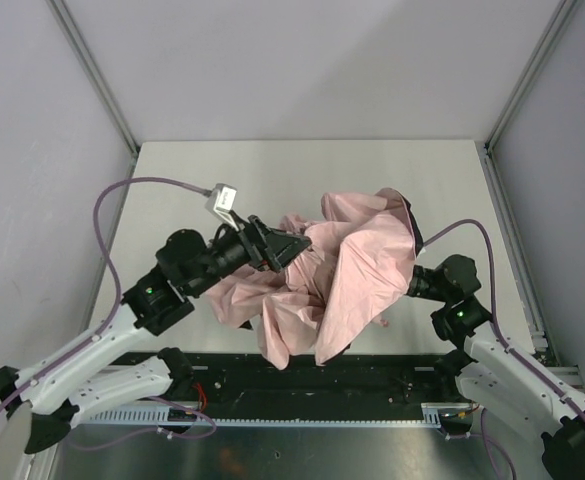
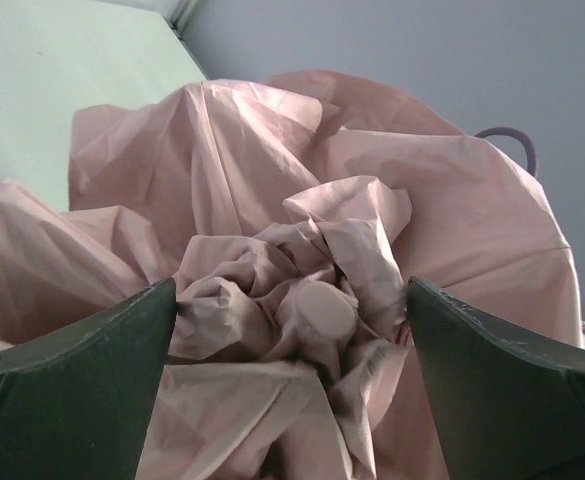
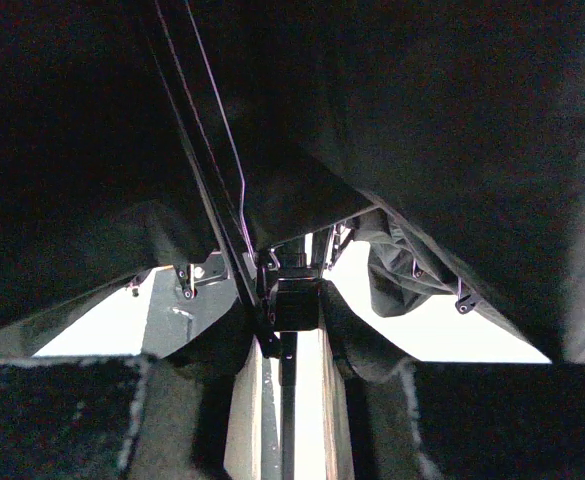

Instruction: Put away the umbrella

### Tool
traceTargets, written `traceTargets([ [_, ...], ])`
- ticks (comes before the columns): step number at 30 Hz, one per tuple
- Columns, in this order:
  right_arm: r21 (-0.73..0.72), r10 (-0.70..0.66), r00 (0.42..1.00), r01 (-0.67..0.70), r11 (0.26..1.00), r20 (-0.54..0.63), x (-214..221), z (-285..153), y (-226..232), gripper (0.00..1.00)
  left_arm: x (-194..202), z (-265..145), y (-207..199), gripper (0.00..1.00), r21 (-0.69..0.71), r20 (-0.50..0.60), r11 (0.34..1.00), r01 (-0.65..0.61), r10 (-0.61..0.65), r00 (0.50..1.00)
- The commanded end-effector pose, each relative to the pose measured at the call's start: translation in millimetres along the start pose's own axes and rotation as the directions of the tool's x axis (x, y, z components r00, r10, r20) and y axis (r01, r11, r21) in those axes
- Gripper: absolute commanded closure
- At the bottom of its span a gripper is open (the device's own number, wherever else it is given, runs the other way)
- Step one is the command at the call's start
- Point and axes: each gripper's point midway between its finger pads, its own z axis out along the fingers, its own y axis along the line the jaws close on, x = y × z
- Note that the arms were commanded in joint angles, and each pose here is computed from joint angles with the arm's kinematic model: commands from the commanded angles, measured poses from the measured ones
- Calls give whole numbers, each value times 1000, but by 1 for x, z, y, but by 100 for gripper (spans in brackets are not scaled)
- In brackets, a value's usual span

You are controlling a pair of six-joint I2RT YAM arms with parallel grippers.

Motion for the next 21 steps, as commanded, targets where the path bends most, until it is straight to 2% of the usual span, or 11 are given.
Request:
traceTargets([
  [1,-26,-107,991,109,994,77,-27,4,8,100,0,13,-27,0,149,23,988,48,-52,998],
  [7,-39,-116,991,119,992,73,-24,10,12,100,7,28,-37,1,199,14,979,34,-38,999],
  [9,-41,-119,990,122,992,71,-24,12,12,100,10,33,-39,6,211,0,977,24,-25,1000],
  [10,-42,-117,990,121,992,73,-24,12,13,100,11,35,-40,13,217,-5,976,15,-14,1000],
  [14,7,-96,992,95,995,82,-27,12,9,100,13,36,-37,55,216,-2,976,-15,16,1000],
  [17,71,-66,993,59,996,96,-30,12,4,100,11,34,-35,83,220,10,975,-37,35,999],
  [18,108,-50,994,39,993,101,-30,12,0,95,10,34,-33,91,219,16,975,-46,43,999],
  [21,210,7,995,-27,977,95,-23,10,-12,59,1,31,-30,99,223,38,973,-62,54,998],
])
